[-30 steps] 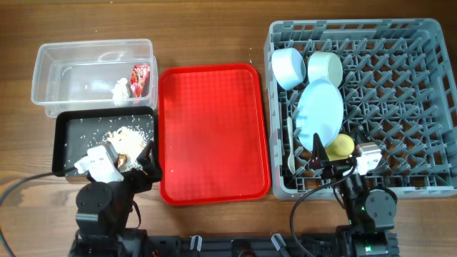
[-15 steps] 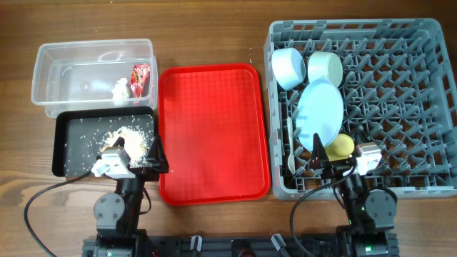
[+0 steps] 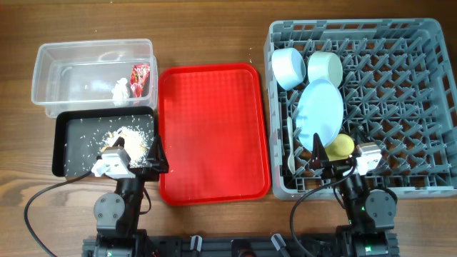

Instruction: Sort waste into correct bins and load items into the dishwasher rack

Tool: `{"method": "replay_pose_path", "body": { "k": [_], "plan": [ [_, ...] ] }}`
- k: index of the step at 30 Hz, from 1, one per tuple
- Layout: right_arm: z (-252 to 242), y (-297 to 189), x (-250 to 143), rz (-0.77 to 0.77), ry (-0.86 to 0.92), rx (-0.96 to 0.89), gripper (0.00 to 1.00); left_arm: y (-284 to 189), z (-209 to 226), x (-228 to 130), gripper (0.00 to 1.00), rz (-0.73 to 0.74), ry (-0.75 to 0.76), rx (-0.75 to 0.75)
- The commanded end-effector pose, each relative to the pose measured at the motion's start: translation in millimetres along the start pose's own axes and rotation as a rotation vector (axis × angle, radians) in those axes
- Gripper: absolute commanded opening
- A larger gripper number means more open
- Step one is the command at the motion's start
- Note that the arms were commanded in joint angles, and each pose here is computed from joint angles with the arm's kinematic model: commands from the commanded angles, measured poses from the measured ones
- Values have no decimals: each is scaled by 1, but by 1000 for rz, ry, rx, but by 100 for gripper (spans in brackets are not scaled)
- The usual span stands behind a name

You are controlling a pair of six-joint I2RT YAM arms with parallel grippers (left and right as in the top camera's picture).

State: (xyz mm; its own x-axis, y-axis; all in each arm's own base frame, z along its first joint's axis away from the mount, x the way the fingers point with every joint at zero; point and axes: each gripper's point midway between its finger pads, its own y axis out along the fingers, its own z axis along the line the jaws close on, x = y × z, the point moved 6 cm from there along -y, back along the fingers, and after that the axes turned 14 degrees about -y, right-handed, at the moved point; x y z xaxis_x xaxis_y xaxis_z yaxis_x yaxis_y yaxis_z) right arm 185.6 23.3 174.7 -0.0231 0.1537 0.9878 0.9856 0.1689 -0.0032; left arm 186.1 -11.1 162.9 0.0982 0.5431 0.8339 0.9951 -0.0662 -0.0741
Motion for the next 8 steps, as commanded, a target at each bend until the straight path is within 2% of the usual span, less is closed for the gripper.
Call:
{"method": "replay_pose_path", "body": {
  "k": [1,8],
  "plan": [
    [1,-1,2,-13,-8,9,100,0,0,-2,100,4,20,-9],
    [1,-1,2,-13,-8,9,100,0,0,-2,100,4,20,-9]
  ]
}}
